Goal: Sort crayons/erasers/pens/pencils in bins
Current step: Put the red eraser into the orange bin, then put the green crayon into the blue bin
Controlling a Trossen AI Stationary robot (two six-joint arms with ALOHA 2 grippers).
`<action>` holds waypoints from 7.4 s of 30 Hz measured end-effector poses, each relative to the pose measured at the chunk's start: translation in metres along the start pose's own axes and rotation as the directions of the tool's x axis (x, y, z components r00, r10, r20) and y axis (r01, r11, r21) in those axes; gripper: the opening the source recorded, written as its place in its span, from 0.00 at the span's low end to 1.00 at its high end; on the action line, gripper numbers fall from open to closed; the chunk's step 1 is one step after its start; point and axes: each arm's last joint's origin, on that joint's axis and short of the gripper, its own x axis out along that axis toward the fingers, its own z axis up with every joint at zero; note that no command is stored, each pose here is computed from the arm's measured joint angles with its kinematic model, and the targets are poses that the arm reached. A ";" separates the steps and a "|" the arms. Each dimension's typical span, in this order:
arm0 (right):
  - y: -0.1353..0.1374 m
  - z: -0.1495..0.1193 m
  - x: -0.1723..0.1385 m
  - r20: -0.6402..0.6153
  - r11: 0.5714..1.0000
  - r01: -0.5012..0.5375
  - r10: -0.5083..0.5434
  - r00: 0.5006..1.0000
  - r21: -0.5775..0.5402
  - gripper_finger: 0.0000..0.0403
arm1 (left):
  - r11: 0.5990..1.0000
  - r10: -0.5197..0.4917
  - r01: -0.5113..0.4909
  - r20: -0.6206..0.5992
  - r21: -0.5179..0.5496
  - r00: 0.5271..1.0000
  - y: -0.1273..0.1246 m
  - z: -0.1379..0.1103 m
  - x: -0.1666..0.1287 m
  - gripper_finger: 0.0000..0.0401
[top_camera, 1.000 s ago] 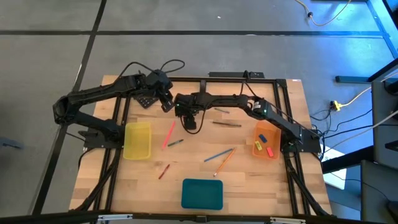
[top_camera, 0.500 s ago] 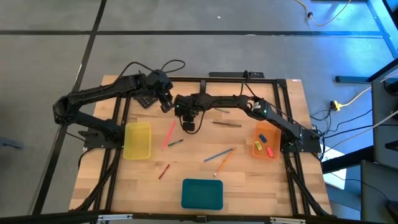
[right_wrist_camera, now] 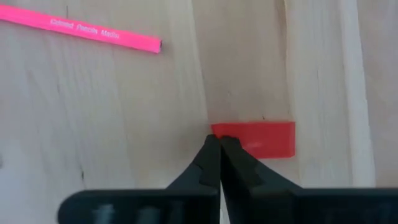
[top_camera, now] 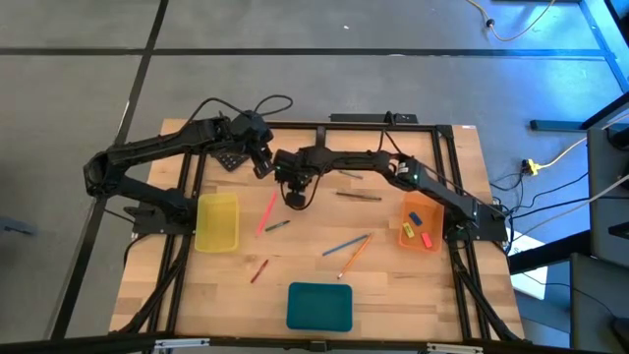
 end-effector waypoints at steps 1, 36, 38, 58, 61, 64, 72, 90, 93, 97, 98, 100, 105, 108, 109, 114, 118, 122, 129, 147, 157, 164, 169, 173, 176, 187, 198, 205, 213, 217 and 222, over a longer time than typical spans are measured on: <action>0.000 0.001 -0.004 -0.009 1.000 -0.001 0.001 1.000 -0.001 0.01 | 1.000 0.000 0.000 -0.007 0.001 1.000 0.000 -0.001 0.000 0.34; 0.015 -0.054 -0.289 0.081 0.515 -0.846 0.857 0.509 -0.134 0.00 | 0.980 -0.110 0.109 0.003 -0.169 0.994 -0.031 -0.003 -0.005 0.34; 0.020 -0.058 -0.301 0.084 0.499 -0.850 0.867 0.492 -0.169 0.00 | 0.975 -0.121 0.123 0.024 -0.184 0.992 -0.034 -0.001 -0.006 0.34; 0.042 -0.105 -0.383 0.099 0.422 -0.786 0.899 0.426 -0.451 0.00 | 0.928 -0.188 0.246 0.217 -0.280 0.958 -0.051 0.015 -0.012 0.34; 0.041 -0.110 -0.389 0.115 0.451 -0.766 0.884 0.452 -0.458 0.00 | 0.919 -0.191 0.257 0.236 -0.298 0.953 -0.052 0.017 -0.013 0.34; 0.040 -0.118 -0.396 0.137 0.502 -0.735 0.856 0.499 -0.455 0.00 | 0.915 -0.193 0.268 0.255 -0.301 0.947 -0.052 0.019 -0.013 0.34; 0.039 -0.169 -0.366 0.036 0.626 -0.721 0.762 0.647 -0.298 0.00 | 0.907 -0.195 0.279 0.271 -0.315 0.942 -0.052 0.021 -0.014 0.34; 0.037 -0.297 -0.214 -0.428 0.886 -0.333 0.450 0.784 0.323 0.00 | 0.909 -0.200 0.297 0.318 -0.293 0.927 -0.052 0.025 -0.015 0.34; 0.037 -0.306 -0.194 -0.428 0.884 -0.261 0.424 0.798 0.389 0.02 | 0.910 -0.222 0.312 0.314 -0.274 0.923 -0.053 0.025 -0.015 0.34; 0.037 -0.313 -0.175 -0.411 0.880 -0.165 0.365 0.835 0.445 0.07 | 0.910 -0.249 0.330 0.307 -0.250 0.919 -0.054 0.025 -0.015 0.34; 0.036 -0.314 -0.172 -0.411 0.880 -0.140 0.347 0.843 0.455 0.08 | 0.908 -0.262 0.340 0.302 -0.246 0.917 -0.055 0.025 -0.015 0.34; 0.035 -0.314 -0.171 -0.415 0.884 -0.101 0.313 0.854 0.457 0.14 | 0.900 -0.286 0.357 0.276 -0.251 0.917 -0.055 0.022 -0.017 0.34; 0.033 -0.303 -0.181 -0.378 0.891 -0.050 0.242 0.894 0.451 0.28 | 0.896 -0.290 0.347 0.227 -0.277 0.930 -0.049 0.012 -0.029 0.34; 0.031 -0.289 -0.193 -0.316 0.895 -0.045 0.204 0.927 0.444 0.36 | 0.901 -0.285 0.334 0.202 -0.277 0.937 -0.047 0.007 -0.032 0.34; 0.030 -0.284 -0.198 -0.292 0.896 -0.037 0.183 0.939 0.443 0.38 | 0.902 -0.287 0.331 0.189 -0.277 0.939 -0.046 0.005 -0.034 0.34; 0.026 -0.252 -0.223 -0.067 0.908 -0.062 0.099 0.993 0.414 0.45 | 0.903 -0.303 0.332 0.144 -0.272 0.942 -0.044 -0.005 -0.044 0.34; 0.024 -0.223 -0.240 0.185 0.923 -0.146 0.084 0.979 0.355 0.46 | 0.900 -0.312 0.346 0.161 -0.266 0.936 -0.041 -0.010 -0.057 0.34; 0.024 -0.205 -0.245 0.376 0.946 -0.188 0.079 0.923 0.263 0.46 | 0.895 -0.288 0.345 0.224 -0.282 0.931 -0.034 -0.012 -0.071 0.34; 0.026 -0.189 -0.228 0.461 0.983 -0.156 0.097 0.882 0.092 0.43 | 0.879 -0.208 0.323 0.328 -0.351 0.921 -0.026 -0.021 -0.097 0.34; 0.030 -0.132 -0.151 0.583 0.963 -0.215 0.082 0.808 0.163 0.28 | 0.859 -0.246 0.335 0.262 -0.388 0.933 -0.058 -0.020 -0.083 0.37; 0.043 -0.130 -0.100 0.475 0.985 -0.157 0.107 0.873 0.066 0.27 | 0.889 -0.283 0.323 0.165 -0.325 0.945 -0.073 -0.014 -0.057 0.39; 0.055 -0.127 -0.078 0.476 0.986 -0.157 0.168 0.863 -0.064 0.27 | 0.916 -0.348 0.346 0.026 -0.204 0.937 -0.092 -0.012 -0.026 0.39; 0.062 -0.127 -0.064 0.454 0.969 -0.227 0.245 0.856 -0.096 0.27 | 0.936 -0.340 0.332 -0.062 -0.120 0.938 -0.108 -0.016 -0.006 0.39; 0.071 -0.126 -0.059 0.459 0.960 -0.255 0.281 0.843 -0.118 0.27 | 0.942 -0.333 0.323 -0.121 -0.096 0.935 -0.118 -0.021 0.002 0.39; 0.075 -0.125 -0.058 0.470 0.957 -0.249 0.289 0.834 -0.147 0.27 | 0.948 -0.314 0.299 -0.168 -0.106 0.934 -0.120 -0.026 0.003 0.39; 0.080 -0.111 -0.050 0.614 0.948 -0.147 0.297 0.731 -0.284 0.27 | 0.974 -0.223 0.206 -0.212 -0.096 0.952 -0.114 -0.032 0.004 0.39; 0.086 -0.102 -0.036 0.670 0.949 -0.165 0.307 0.676 -0.268 0.27 | 0.975 -0.220 0.207 -0.212 -0.084 0.952 -0.113 -0.032 0.004 0.39; 0.090 -0.087 -0.018 0.671 0.949 -0.171 0.308 0.675 -0.264 0.27 | 0.972 -0.230 0.211 -0.221 -0.108 0.948 -0.106 -0.029 0.007 0.39; 0.099 -0.047 -0.005 0.626 0.936 -0.245 0.352 0.696 -0.254 0.27 | 0.950 -0.306 0.273 -0.265 -0.154 0.914 -0.104 -0.029 0.008 0.39; 0.103 -0.030 -0.003 0.612 0.933 -0.236 0.357 0.706 -0.272 0.27 | 0.953 -0.298 0.266 -0.311 -0.143 0.903 -0.105 -0.034 0.006 0.39; 0.102 -0.020 0.004 0.520 0.905 -0.352 0.425 0.741 -0.238 0.30 | 0.963 -0.269 0.238 -0.375 -0.127 0.887 -0.103 -0.041 0.004 0.39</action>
